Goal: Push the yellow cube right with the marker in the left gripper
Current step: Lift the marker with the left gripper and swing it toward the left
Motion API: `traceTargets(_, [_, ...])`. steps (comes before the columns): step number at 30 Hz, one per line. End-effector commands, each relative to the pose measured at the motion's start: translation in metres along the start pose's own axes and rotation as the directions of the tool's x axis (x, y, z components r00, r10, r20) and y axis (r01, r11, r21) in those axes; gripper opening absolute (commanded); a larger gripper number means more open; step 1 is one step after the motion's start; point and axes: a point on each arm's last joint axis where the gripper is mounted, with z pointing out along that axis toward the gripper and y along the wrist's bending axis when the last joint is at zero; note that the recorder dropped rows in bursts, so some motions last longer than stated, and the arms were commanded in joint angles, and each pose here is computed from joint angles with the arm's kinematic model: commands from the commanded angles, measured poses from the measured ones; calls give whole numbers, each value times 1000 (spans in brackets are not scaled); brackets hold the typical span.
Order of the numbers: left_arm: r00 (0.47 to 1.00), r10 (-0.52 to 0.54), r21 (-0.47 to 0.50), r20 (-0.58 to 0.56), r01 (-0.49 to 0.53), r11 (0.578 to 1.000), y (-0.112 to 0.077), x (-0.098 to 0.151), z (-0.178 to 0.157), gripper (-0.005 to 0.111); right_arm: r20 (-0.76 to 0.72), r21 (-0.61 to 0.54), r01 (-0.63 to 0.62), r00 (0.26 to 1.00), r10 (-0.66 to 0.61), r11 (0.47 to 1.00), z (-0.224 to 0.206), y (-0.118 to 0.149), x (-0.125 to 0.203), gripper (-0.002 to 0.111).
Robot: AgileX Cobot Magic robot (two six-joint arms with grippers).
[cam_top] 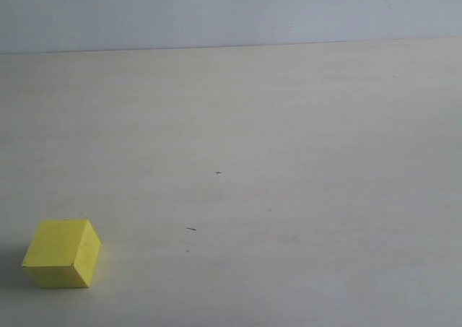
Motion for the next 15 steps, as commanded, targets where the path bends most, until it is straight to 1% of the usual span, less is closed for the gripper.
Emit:
traceTargets(1, [990,117,87,81,-124,988,-13,-17,35,0,9,-1,4,1000,-4,1000,0,0,1,0])
traceTargets(2, [984,149,108,99,-159,981,-18,-21,44,0,9,-1,4,1000,-4,1000,0,0,1,0])
traceTargets(3, [978,170,107,119,-183,977,-22,-25,54,0,9,-1,4,1000,-4,1000,0,0,1,0])
traceTargets(5, [975,181,113,132,-196,974,-28,-29,68,0,9,-1,4,1000,-4,1000,0,0,1,0])
traceTargets(7, [973,181,118,143,-198,973,-30,-32,76,0,9,-1,4,1000,-4,1000,0,0,1,0])
traceTargets(8, [973,173,119,150,-191,974,-30,-34,78,0,9,-1,4,1000,-4,1000,0,0,1,0])
traceTargets(9, [979,136,120,149,-154,981,-30,-35,79,0,9,-1,4,1000,-4,1000,0,0,1,0])
traceTargets(11, [994,35,124,108,-49,991,-27,-32,83,0,9,-1,4,1000,-4,1000,0,0,1,0])
traceTargets(12, [996,11,122,90,-22,992,-26,-31,85,0,9,-1,4,1000,-4,1000,0,0,1,0])
traceTargets(13, [997,8,128,78,-18,992,-26,-31,86,0,9,-1,4,1000,-4,1000,0,0,1,0])
traceTargets(15, [996,71,171,47,-78,982,-30,-28,88,0,9,-1,4,1000,-4,1000,0,0,1,0])
